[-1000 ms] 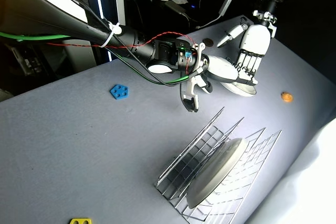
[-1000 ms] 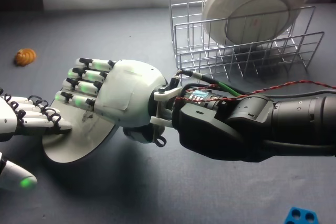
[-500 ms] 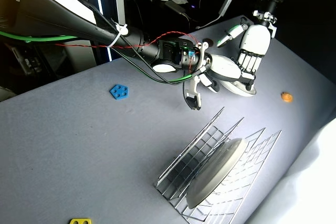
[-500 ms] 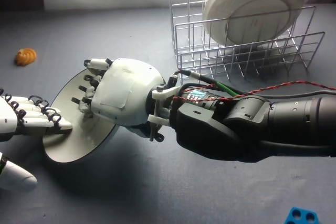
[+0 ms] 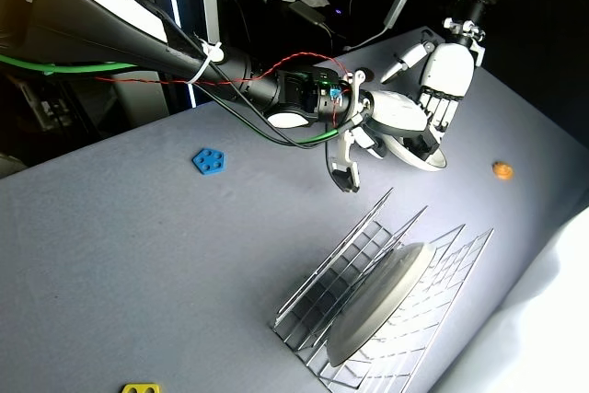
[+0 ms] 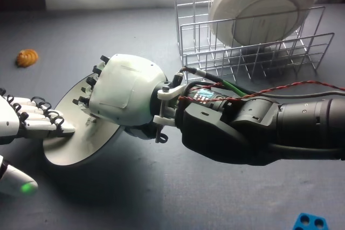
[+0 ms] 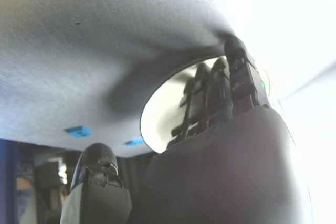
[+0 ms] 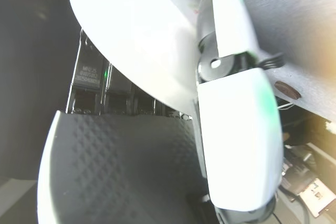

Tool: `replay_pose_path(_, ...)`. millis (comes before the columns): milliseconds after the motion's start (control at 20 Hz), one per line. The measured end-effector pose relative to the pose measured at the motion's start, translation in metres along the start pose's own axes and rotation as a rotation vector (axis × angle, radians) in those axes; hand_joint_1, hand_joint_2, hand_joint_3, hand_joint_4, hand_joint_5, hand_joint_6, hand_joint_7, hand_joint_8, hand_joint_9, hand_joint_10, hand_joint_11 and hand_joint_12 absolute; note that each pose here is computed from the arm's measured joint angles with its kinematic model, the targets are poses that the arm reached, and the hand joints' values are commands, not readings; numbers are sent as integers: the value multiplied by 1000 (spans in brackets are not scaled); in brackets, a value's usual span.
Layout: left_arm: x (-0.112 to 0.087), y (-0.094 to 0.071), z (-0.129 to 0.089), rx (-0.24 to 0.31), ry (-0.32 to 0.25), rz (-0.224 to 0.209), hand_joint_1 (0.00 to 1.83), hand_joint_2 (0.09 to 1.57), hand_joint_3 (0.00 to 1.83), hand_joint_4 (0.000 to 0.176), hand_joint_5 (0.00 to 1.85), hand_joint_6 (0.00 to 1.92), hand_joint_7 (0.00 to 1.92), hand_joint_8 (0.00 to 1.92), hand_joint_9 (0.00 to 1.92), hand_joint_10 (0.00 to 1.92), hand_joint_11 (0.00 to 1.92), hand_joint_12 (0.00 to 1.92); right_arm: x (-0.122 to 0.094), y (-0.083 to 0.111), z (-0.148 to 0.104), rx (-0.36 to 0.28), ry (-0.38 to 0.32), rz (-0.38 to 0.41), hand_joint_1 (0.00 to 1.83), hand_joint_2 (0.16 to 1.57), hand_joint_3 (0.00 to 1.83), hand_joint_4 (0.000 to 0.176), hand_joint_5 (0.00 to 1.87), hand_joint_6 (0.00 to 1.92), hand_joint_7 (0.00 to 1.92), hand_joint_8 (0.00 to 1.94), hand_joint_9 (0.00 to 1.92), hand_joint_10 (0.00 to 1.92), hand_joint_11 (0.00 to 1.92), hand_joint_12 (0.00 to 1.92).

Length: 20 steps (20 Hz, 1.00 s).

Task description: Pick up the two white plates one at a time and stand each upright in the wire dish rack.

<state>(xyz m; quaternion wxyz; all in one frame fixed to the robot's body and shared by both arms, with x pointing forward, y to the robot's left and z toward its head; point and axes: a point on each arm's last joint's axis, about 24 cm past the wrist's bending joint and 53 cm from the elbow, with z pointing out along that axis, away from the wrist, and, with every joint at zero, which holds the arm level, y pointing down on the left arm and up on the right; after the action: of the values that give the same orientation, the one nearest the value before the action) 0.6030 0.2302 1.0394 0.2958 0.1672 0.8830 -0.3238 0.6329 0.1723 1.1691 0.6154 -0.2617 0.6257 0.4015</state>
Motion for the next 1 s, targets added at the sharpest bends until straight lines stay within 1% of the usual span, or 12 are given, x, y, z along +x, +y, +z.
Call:
replay_pose_path(100, -13, -9, 0, 14, -24, 39, 0, 1066, 0, 0, 176, 5, 188, 5, 155, 6, 0, 290, 0, -3, -2, 6, -1, -2, 1378, 1099, 0, 0, 930, 1086, 1011, 835, 987, 1073, 839, 1129)
replay_pose_path(300, -36, -24, -4, 39, -72, 93, 0, 1063, 0, 0, 163, 4, 181, 5, 140, 3, 0, 201, -2, -6, -2, 14, -12, 5, 1380, 1095, 1, 0, 924, 1070, 1023, 833, 1003, 1056, 815, 1110)
replay_pose_path(350, -42, -32, -5, 62, -85, 104, 0, 1056, 0, 0, 179, 4, 198, 5, 159, 4, 0, 262, -3, -8, -3, 18, -15, 9, 1382, 1090, 0, 0, 933, 1058, 1035, 819, 1015, 1035, 815, 1096)
replay_pose_path(450, -55, -52, -10, 128, -114, 112, 0, 1045, 0, 0, 158, 2, 169, 4, 139, 2, 0, 192, -3, -7, -4, 19, -15, 14, 1382, 1089, 0, 0, 937, 1044, 1039, 816, 1017, 1039, 812, 1090)
replay_pose_path(500, -61, -59, -15, 150, -130, 118, 0, 1050, 0, 0, 173, 5, 191, 8, 155, 6, 0, 208, -3, -6, -4, 16, -17, 14, 1382, 1088, 0, 0, 935, 1047, 1040, 814, 1018, 1037, 811, 1091)
replay_pose_path(550, -67, -60, -22, 153, -145, 128, 0, 1062, 3, 0, 182, 5, 197, 6, 161, 5, 0, 232, -2, -6, -5, 16, -17, 15, 1382, 1088, 0, 0, 937, 1048, 1041, 811, 1013, 1038, 807, 1089)
replay_pose_path(600, -71, -62, -26, 156, -157, 136, 0, 1066, 3, 0, 157, 2, 170, 2, 132, 2, 0, 186, -3, -7, -6, 18, -17, 16, 1381, 1089, 0, 0, 936, 1054, 1043, 805, 1010, 1041, 805, 1089)
replay_pose_path(650, -76, -62, -30, 154, -169, 142, 0, 1064, 1, 0, 174, 2, 188, 3, 150, 3, 0, 248, -4, -7, -8, 18, -17, 17, 1380, 1093, 1, 0, 929, 1068, 1029, 832, 998, 1054, 798, 1098)
replay_pose_path(700, -80, -63, -33, 153, -181, 146, 0, 1067, 2, 0, 166, 1, 179, 2, 142, 1, 0, 233, -4, -4, -9, 13, -17, 19, 1380, 1094, 1, 0, 931, 1063, 1024, 845, 996, 1057, 797, 1101)
replay_pose_path(800, -89, -66, -38, 160, -207, 143, 0, 1064, 0, 0, 169, 1, 192, 4, 156, 4, 0, 278, -4, 7, -12, -7, -13, 23, 1381, 1091, 0, 0, 932, 1066, 1031, 837, 1008, 1033, 810, 1097)
replay_pose_path(950, -95, -71, -42, 181, -224, 131, 0, 1055, 0, 0, 162, 0, 183, 1, 146, 3, 0, 237, -10, 12, -22, -19, -7, 28, 1382, 1086, 0, 0, 943, 1040, 1042, 823, 1016, 1025, 820, 1079)
replay_pose_path(1000, -96, -73, -43, 188, -225, 129, 0, 1057, 0, 0, 159, 0, 180, 0, 143, 2, 0, 223, -12, 19, -25, -33, -3, 26, 1379, 1096, 2, 0, 922, 1076, 1017, 864, 992, 1059, 809, 1099)
